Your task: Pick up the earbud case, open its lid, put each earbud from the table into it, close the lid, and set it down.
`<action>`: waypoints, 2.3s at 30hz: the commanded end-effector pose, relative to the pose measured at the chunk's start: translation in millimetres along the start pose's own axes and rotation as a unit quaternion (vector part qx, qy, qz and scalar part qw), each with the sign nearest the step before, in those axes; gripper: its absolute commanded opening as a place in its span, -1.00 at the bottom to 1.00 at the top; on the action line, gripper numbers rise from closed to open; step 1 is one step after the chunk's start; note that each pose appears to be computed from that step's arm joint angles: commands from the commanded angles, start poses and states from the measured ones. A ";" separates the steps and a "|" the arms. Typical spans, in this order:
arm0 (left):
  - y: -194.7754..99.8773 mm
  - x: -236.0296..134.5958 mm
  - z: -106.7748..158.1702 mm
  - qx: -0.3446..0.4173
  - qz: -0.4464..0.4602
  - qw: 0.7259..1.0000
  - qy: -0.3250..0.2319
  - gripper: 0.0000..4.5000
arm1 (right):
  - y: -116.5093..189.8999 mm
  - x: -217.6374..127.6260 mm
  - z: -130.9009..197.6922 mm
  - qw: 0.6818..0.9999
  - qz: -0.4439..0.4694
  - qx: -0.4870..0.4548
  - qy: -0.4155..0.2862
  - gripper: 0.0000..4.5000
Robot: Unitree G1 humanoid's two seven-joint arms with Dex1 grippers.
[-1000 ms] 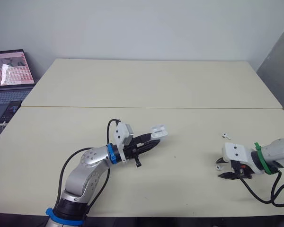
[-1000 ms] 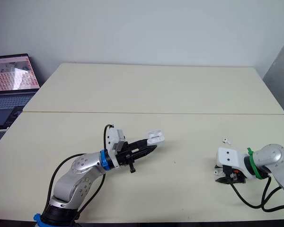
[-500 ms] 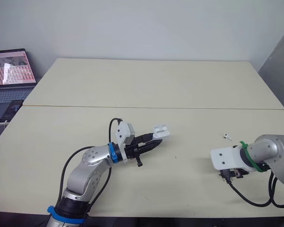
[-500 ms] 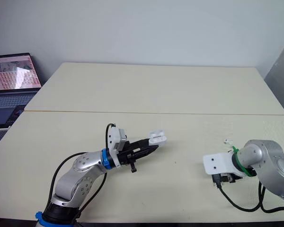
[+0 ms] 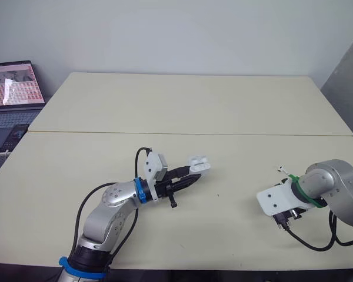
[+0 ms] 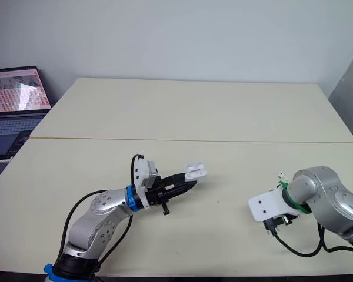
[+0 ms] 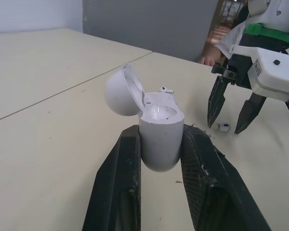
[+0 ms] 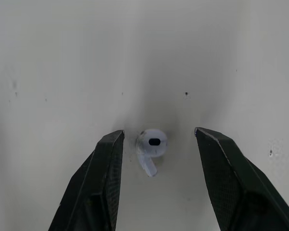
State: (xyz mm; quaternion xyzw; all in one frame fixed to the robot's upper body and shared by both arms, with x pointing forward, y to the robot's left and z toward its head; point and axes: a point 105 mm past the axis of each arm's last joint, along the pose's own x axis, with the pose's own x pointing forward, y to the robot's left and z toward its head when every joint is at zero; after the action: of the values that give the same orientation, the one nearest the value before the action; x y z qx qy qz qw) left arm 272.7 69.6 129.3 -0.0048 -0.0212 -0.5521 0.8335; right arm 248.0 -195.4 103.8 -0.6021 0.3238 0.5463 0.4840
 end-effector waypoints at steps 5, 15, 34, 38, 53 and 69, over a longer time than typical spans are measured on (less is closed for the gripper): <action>-2.5 1.1 7.9 0.015 0.000 1.000 -0.015 -0.65 | 2.5 -5.3 -1.3 0.999 0.018 -0.033 0.009 0.08; -2.4 1.1 7.4 0.015 0.001 1.000 -0.014 -0.65 | 1.5 -2.8 -2.1 0.999 0.018 -0.039 0.011 0.08; -3.9 1.1 5.9 0.013 0.002 1.000 -0.013 -0.65 | -1.9 -5.9 3.2 0.999 -0.003 -0.037 0.003 -0.82; -8.4 5.3 6.4 0.010 -0.005 1.000 -0.018 -0.65 | -13.6 -13.1 7.5 0.998 -0.052 0.004 -0.040 -0.82; 2.1 52.7 7.1 0.022 0.059 0.996 -0.058 -0.65 | -61.1 -73.9 44.8 0.757 -0.270 0.331 -0.494 -0.82; 5.4 89.6 29.4 0.048 0.094 0.986 -0.127 -0.65 | -86.6 -91.6 78.0 0.518 -0.306 0.474 -0.642 -0.82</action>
State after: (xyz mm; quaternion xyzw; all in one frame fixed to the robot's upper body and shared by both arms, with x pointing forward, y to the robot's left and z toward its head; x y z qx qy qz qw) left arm 311.8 -11.6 149.1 -0.0343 -0.1216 -0.4744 0.8712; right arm 286.9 -109.7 208.2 0.1693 -0.0439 0.3698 0.9125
